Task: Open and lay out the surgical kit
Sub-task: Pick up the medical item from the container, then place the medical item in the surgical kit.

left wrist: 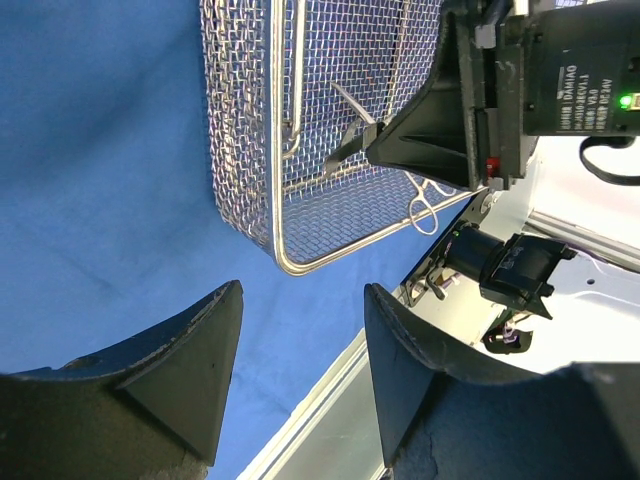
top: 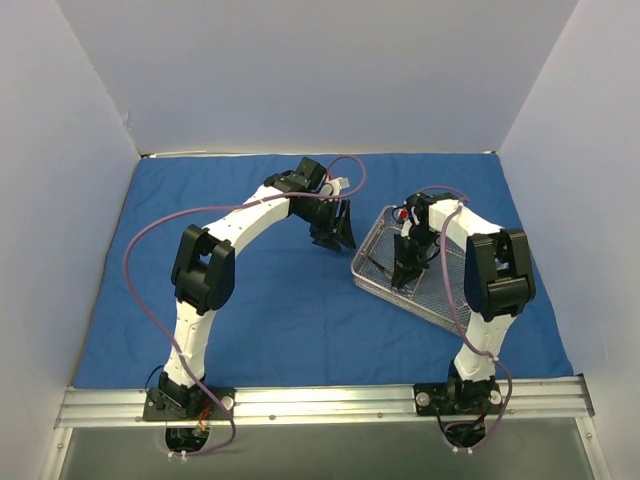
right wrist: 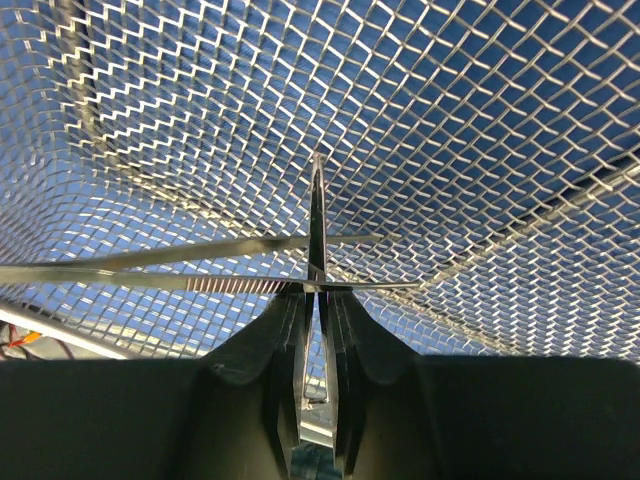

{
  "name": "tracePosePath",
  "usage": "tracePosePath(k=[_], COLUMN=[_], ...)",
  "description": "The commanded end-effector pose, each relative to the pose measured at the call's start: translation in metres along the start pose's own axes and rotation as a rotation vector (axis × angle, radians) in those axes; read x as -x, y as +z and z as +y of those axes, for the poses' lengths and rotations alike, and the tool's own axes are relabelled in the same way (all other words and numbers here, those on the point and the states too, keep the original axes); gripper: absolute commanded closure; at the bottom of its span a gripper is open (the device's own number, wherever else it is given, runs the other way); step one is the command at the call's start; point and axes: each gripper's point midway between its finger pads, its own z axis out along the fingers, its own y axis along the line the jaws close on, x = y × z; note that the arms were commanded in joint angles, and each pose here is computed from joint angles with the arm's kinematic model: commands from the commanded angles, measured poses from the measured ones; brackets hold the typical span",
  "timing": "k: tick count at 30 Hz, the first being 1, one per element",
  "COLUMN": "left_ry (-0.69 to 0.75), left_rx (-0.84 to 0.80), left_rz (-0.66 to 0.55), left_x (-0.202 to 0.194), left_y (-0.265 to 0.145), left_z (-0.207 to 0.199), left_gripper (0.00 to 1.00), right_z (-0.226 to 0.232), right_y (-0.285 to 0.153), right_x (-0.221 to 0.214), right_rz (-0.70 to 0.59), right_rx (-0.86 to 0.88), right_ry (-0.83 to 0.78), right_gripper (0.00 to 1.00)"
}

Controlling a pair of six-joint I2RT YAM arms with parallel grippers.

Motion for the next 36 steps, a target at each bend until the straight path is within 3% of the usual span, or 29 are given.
tracePosePath(k=[1, 15, 23, 31, 36], left_ry=[0.069, 0.066, 0.063, 0.055, 0.059], left_rx=[-0.06, -0.076, -0.077, -0.074, -0.077], left_rz=[-0.072, -0.073, -0.085, -0.097, -0.098], left_x=[0.014, 0.017, 0.019, 0.021, 0.02], left_y=[-0.024, -0.025, -0.029, -0.034, -0.035], left_z=[-0.027, -0.028, -0.027, -0.025, -0.026], left_gripper=[0.4, 0.4, 0.4, 0.4, 0.4], right_z=[0.005, -0.037, -0.019, -0.056, -0.051], right_y=[-0.016, -0.078, -0.079, -0.126, -0.116], right_x=[-0.002, 0.002, 0.008, 0.048, 0.039], right_rz=[0.017, -0.07, -0.088, -0.239, -0.204], right_rx=[0.002, -0.05, 0.08, -0.078, -0.038], right_ry=[0.001, 0.119, 0.148, 0.183, 0.191], right_gripper=[1.0, 1.0, 1.0, 1.0, 1.0])
